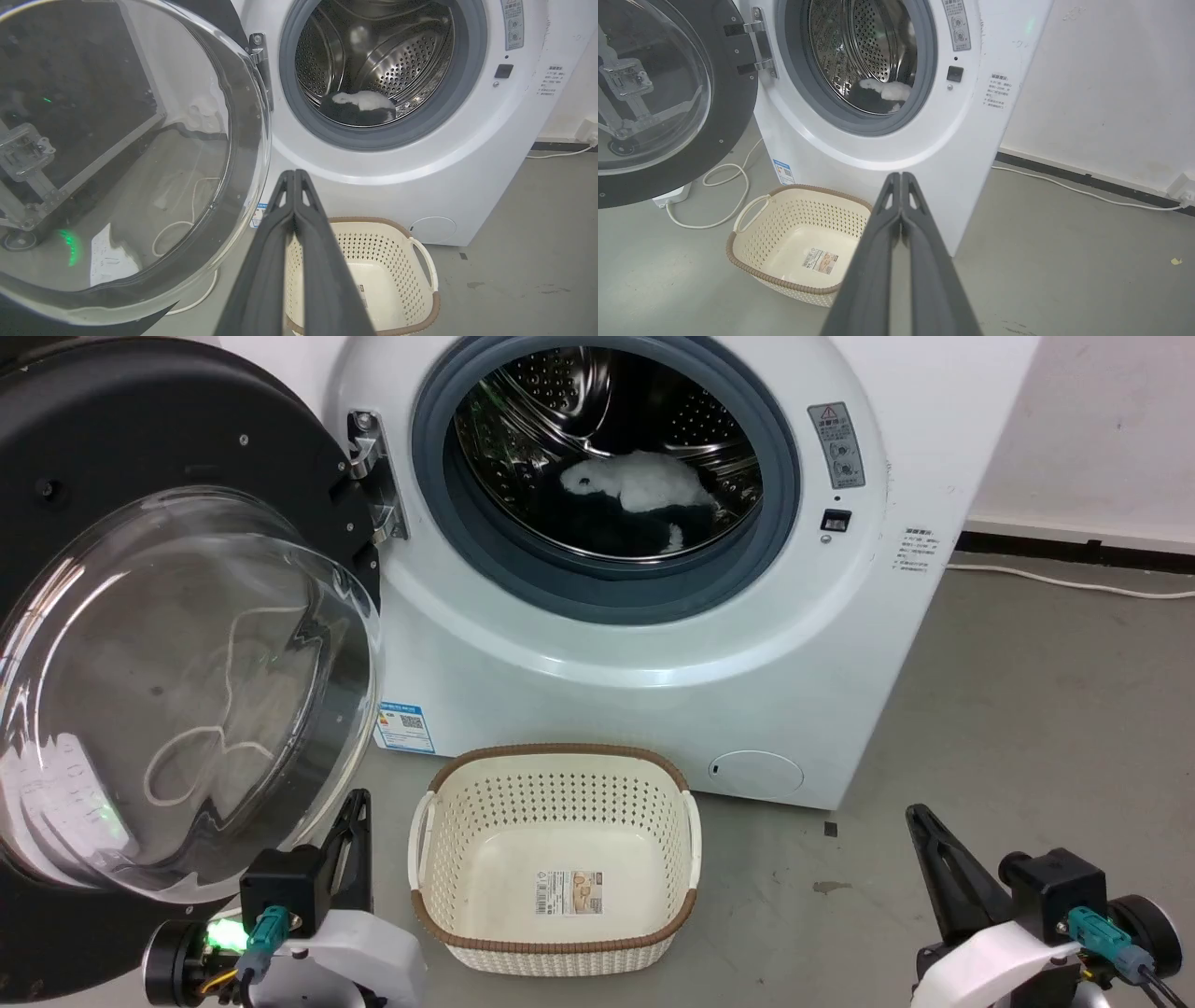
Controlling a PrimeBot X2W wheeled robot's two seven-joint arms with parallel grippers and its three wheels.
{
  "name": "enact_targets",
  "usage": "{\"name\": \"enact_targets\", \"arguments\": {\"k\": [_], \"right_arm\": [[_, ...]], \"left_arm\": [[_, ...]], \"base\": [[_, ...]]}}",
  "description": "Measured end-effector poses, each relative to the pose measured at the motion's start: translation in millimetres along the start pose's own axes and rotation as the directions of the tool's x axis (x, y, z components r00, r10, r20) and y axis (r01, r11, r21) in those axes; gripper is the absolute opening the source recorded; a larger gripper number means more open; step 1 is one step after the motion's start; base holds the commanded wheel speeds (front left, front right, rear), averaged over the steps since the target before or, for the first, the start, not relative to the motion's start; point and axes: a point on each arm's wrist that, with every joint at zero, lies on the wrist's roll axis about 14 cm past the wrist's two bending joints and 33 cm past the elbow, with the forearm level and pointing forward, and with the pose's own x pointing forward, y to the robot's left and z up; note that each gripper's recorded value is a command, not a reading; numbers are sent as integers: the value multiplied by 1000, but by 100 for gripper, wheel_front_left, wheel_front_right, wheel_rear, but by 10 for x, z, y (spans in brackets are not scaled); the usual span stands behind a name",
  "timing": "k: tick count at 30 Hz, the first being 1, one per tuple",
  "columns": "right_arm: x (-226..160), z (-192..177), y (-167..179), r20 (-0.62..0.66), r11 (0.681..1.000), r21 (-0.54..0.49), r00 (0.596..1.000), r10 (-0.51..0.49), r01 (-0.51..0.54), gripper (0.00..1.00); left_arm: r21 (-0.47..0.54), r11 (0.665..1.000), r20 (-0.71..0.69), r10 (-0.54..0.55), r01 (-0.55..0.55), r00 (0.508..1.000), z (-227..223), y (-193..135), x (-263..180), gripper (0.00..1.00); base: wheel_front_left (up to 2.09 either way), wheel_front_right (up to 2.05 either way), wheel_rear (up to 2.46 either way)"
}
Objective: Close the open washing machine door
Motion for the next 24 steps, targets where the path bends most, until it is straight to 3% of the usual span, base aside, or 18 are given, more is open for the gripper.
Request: {"name": "enact_targets", "arguments": {"k": [24], "right_arm": [[0, 0, 0, 0, 1000, 0, 1000, 0, 0, 0]], "left_arm": [[0, 1000, 0, 0, 0, 1000, 0, 1, 0, 0]], "base": [[0, 0, 0]]}}
